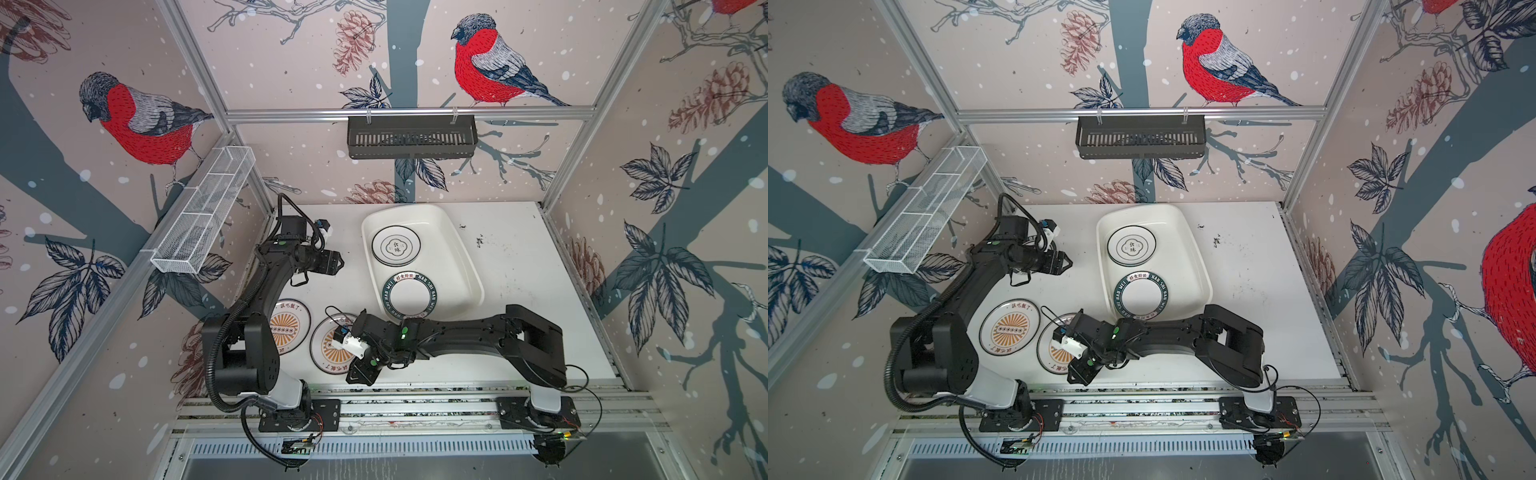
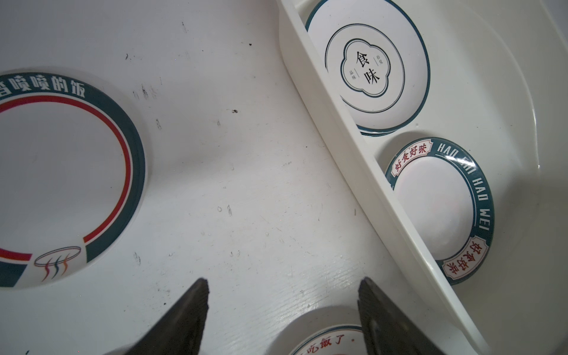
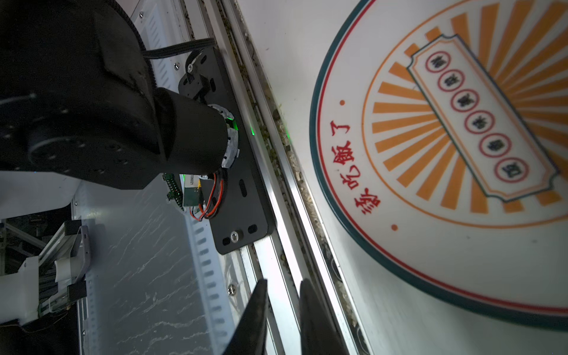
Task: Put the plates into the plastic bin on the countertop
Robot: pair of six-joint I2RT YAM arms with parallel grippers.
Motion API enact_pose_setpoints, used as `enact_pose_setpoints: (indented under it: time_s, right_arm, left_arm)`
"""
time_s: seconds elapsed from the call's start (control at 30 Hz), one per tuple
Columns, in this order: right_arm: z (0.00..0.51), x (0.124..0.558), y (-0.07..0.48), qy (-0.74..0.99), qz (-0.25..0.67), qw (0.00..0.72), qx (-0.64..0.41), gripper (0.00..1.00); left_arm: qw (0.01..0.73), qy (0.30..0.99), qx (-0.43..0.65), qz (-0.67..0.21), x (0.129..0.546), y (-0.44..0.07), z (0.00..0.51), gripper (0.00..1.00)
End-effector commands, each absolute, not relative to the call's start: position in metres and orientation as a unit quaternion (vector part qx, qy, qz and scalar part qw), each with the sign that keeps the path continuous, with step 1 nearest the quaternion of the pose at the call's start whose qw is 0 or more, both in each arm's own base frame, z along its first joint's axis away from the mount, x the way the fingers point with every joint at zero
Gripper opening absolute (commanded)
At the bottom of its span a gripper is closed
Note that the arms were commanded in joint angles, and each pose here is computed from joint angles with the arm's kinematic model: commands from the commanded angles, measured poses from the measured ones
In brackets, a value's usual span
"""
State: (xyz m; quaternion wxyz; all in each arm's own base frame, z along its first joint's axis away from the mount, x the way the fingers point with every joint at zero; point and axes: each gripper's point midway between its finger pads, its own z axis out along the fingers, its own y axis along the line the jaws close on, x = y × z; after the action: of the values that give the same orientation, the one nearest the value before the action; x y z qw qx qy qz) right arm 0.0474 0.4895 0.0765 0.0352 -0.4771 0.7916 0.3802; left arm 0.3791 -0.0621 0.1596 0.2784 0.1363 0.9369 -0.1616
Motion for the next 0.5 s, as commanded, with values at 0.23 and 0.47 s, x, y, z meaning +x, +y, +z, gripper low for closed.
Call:
enact_pose_setpoints:
  time_s: [0.23,0.47]
  right_arm:
    - [0.057,0.043,0.497,0.781,0.387,-0.005,-0.490,0.21]
    - [0.050,0.057,0.498,0.786,0.381,0.000,-0.487,0.21]
  left_arm:
    - [0.299,0.927,0.132,-0.184,0.389,-0.068,0.174,0.77]
    - [0.306,0.923,0.134,-0.190,0.394,-0.069,0.187,0.77]
